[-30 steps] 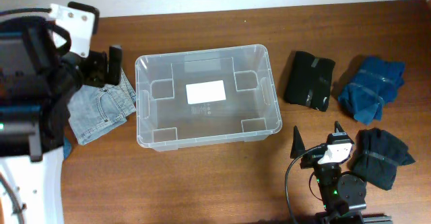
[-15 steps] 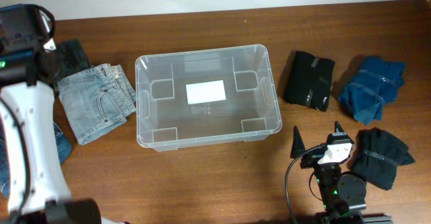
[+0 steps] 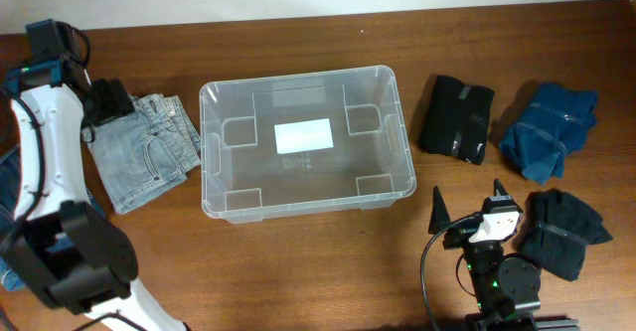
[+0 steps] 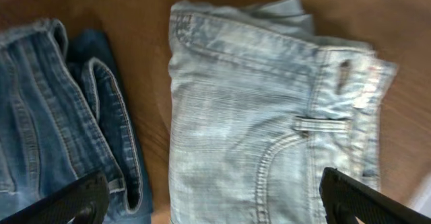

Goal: Pack container
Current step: 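Move the left gripper over the folded light-blue jeans, then lower the left gripper and pinch the light-blue jeans' edge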

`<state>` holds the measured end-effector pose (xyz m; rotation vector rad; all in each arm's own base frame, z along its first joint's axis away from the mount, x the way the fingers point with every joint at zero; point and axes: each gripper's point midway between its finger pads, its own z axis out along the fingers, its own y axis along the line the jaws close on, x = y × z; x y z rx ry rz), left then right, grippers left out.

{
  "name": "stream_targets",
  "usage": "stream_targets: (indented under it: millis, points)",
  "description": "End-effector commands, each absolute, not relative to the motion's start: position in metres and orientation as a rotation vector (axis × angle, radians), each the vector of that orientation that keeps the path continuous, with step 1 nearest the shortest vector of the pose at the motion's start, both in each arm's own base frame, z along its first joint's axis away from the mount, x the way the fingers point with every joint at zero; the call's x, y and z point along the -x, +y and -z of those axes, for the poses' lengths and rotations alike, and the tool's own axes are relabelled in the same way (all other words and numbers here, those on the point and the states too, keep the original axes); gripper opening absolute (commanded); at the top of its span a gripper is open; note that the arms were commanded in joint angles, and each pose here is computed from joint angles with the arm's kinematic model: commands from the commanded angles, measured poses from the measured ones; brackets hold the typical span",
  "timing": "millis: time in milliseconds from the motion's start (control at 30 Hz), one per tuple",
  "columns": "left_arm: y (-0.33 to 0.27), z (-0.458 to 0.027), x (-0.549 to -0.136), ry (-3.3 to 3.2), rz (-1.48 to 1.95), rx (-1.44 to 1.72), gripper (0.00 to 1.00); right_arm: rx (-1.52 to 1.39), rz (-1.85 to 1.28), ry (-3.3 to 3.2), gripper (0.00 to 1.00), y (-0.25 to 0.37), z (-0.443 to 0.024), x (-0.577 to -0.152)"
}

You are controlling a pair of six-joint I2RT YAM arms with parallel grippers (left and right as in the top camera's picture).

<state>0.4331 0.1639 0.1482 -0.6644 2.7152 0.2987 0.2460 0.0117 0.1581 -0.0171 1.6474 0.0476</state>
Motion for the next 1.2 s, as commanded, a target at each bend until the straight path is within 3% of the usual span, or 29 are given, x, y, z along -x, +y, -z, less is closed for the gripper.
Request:
stream_targets:
  millis: [0, 400, 867, 1167]
  points:
    - [0.169, -0.123, -0.433, 2.759, -0.233, 0.718, 0.99, 0.001, -0.032, 1.651, 0.99, 0.008, -0.155, -0.246]
    - [0.167, -0.06, -0.422, 2.939, -0.058, 0.701, 0.99, 0.001, -0.032, 1.65, 0.98, 0.008, -0.155, -0.246]
    - [0.174, -0.043, -0.41, 2.973, -0.056, 0.73, 0.99, 0.001, -0.032, 1.65, 0.98, 0.008, -0.155, -0.246]
    - [0.178, -0.008, -0.397, 2.977, -0.055, 0.751, 0.99, 0.001, -0.032, 1.65, 0.99, 0.008, -0.155, -0.246]
